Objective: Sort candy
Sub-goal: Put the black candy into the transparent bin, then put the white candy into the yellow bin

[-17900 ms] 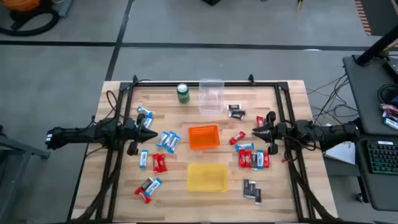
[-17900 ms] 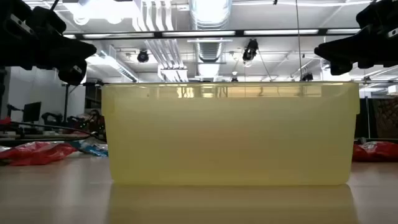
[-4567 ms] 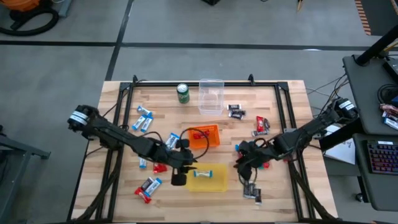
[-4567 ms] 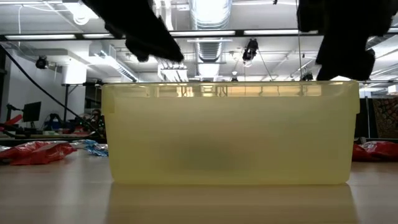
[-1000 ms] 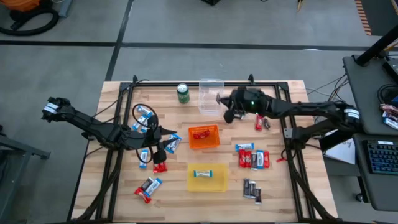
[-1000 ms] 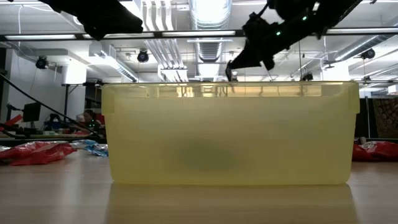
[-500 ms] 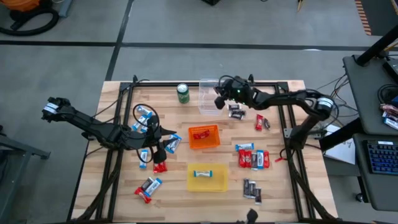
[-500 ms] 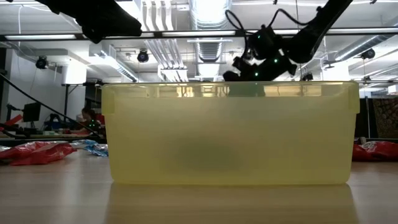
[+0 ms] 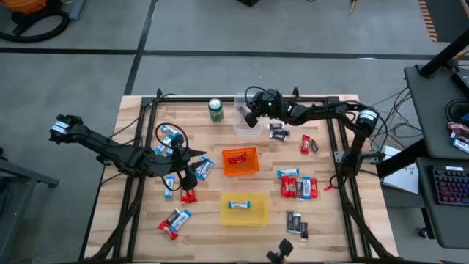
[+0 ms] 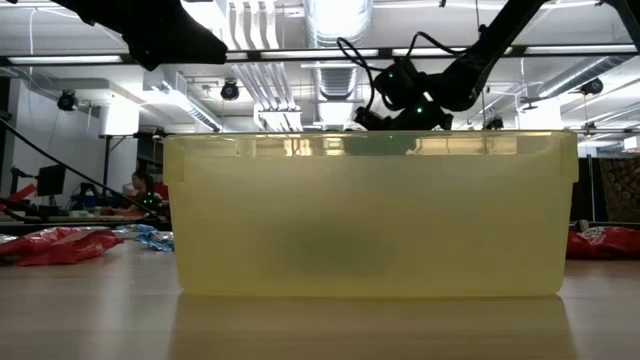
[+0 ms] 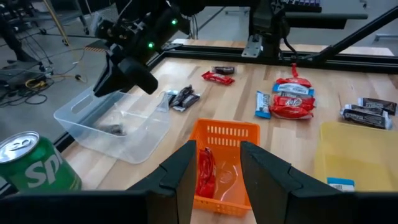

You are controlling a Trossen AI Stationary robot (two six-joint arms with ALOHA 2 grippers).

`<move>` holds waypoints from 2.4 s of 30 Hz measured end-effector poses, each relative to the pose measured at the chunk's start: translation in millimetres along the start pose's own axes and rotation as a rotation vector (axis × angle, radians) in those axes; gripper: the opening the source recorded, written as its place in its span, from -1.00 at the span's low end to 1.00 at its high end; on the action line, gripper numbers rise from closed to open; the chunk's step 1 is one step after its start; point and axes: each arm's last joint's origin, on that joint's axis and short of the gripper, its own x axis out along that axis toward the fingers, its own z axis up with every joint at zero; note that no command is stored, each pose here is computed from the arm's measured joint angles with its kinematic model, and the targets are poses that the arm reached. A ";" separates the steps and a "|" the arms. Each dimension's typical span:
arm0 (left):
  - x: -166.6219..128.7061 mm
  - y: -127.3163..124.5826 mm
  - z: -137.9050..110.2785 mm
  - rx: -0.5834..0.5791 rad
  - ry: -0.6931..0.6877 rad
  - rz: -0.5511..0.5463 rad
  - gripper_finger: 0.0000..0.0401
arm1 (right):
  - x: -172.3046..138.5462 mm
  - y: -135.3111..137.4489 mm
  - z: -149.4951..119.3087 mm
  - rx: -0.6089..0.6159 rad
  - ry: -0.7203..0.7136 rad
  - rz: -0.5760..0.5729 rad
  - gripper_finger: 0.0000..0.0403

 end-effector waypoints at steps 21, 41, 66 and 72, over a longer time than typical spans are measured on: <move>-2.8 4.9 -24.4 -0.211 0.238 0.002 -0.40 | -90.3 42.4 40.5 -0.084 0.156 0.221 -0.28; 1.6 12.6 -81.7 -0.241 0.299 0.022 0.18 | -158.6 119.1 -7.9 -0.161 0.124 0.456 -0.32; 28.7 7.7 -149.0 -0.181 0.371 0.194 0.14 | -172.1 139.3 -23.2 -0.200 0.074 0.310 -0.34; 34.9 5.6 -160.8 -0.206 0.389 0.247 0.08 | -172.7 140.1 -23.5 -0.193 0.075 0.313 -0.36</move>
